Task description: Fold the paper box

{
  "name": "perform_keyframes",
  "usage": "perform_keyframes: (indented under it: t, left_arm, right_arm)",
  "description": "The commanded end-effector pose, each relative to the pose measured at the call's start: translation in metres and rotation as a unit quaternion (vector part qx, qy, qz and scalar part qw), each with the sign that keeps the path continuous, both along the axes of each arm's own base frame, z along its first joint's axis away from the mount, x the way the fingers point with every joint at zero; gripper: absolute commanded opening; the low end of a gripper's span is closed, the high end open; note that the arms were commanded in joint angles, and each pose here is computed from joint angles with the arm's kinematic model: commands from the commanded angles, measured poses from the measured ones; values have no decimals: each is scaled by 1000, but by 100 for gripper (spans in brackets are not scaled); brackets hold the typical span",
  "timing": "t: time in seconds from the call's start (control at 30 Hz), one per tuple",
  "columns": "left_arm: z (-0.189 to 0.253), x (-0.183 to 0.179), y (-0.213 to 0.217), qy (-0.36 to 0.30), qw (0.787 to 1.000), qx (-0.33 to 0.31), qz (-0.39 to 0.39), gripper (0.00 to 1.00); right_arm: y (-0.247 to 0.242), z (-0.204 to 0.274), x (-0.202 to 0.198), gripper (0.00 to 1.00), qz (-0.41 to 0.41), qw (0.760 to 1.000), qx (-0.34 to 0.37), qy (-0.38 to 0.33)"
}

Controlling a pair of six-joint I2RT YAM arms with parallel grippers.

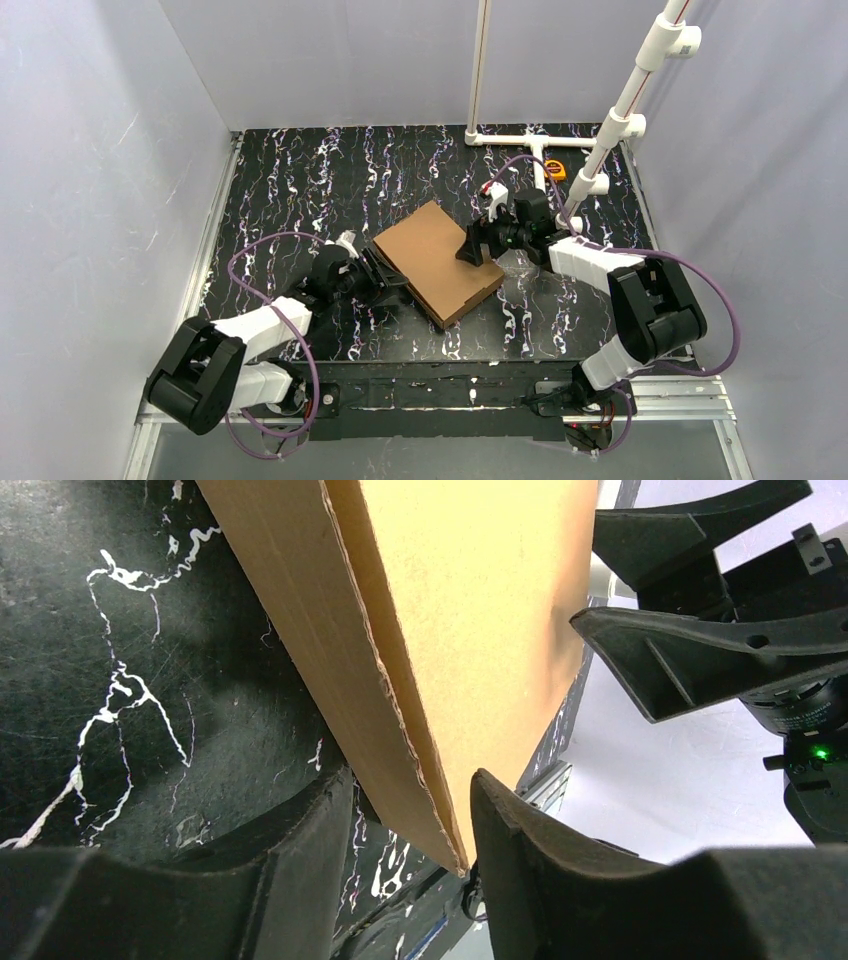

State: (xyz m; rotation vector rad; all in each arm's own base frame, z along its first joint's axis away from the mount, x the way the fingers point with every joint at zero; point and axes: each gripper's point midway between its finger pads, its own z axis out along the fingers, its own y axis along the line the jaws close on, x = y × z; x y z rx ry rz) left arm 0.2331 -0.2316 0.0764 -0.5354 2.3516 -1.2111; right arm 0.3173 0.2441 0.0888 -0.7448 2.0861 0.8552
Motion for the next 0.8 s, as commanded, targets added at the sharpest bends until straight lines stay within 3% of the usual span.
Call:
perform_keyframes:
  t: [0.0,0.4,0.53,0.77]
  left_arm:
    - [12,11,-7,-21,1000,-3,1,42]
    - [15,23,-25,-20,1000,-5,-16,34]
    - [14,30,-29,-19,1000,-4,-15,28]
    - [29,55,-45,-36,999,-10,-22,26]
  right_arm:
    - [7,2,4,92,-9,1000,22,9]
    - [16,22,-3,77,22,998,52,3]
    - [19,37,-6,68,39,997,63,-12]
    - [27,70,-8,60,66,994,71,-53]
